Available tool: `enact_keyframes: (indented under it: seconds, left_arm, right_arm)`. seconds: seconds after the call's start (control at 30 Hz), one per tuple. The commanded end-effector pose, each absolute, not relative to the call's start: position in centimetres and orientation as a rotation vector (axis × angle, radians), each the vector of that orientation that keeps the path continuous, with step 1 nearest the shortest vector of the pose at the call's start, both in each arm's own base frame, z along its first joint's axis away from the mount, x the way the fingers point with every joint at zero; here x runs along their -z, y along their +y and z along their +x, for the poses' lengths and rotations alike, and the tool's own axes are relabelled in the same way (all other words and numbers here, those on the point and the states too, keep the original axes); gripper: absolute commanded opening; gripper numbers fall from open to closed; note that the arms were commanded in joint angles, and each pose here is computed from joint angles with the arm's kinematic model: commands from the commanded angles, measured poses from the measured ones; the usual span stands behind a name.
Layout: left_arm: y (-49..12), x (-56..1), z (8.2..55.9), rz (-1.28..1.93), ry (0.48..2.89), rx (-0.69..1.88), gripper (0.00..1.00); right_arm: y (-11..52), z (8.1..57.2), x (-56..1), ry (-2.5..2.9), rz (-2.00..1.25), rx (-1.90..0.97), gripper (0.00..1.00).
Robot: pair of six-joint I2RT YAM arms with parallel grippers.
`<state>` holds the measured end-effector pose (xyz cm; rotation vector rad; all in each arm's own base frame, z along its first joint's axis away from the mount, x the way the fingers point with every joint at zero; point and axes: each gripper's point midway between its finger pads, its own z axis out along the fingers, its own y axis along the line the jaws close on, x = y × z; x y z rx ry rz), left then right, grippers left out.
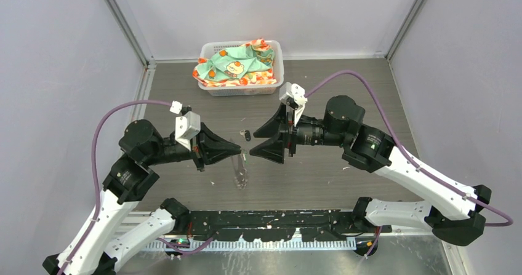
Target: Put the keys on the keyring
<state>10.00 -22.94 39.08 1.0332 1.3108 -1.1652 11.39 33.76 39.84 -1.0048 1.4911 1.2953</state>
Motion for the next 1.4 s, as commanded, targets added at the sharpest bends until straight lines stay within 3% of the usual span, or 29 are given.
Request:
enact_keyframes:
  seconds: [0.0, 0.37, 0.87, 1.37]
  left_arm:
    - [-23.0, -42.0, 9.0, 1.038, 1.209, 1.209, 0.0]
    - [-23.0, -42.9, 8.5, 1.028, 1.202, 1.242, 0.0]
    - [-23.0, -43.1, 8.5, 1.027, 1.198, 1.241, 0.0]
    - [-23.1, -42.9, 8.5, 1.033, 1.2, 1.245, 0.0]
  right_arm:
    - [34.5, 10.7, -42.8, 1.283, -1.062, -1.329, 0.59]
    - [35.6, 9.2, -42.2, 1.201, -1.179, -1.411, 0.4]
    - [35.8, 8.8, -40.8, 1.229, -1.195, -1.458, 0.28]
    - [36.3, 9.9, -40.7, 1.23, -1.136, -1.44, 0.29]
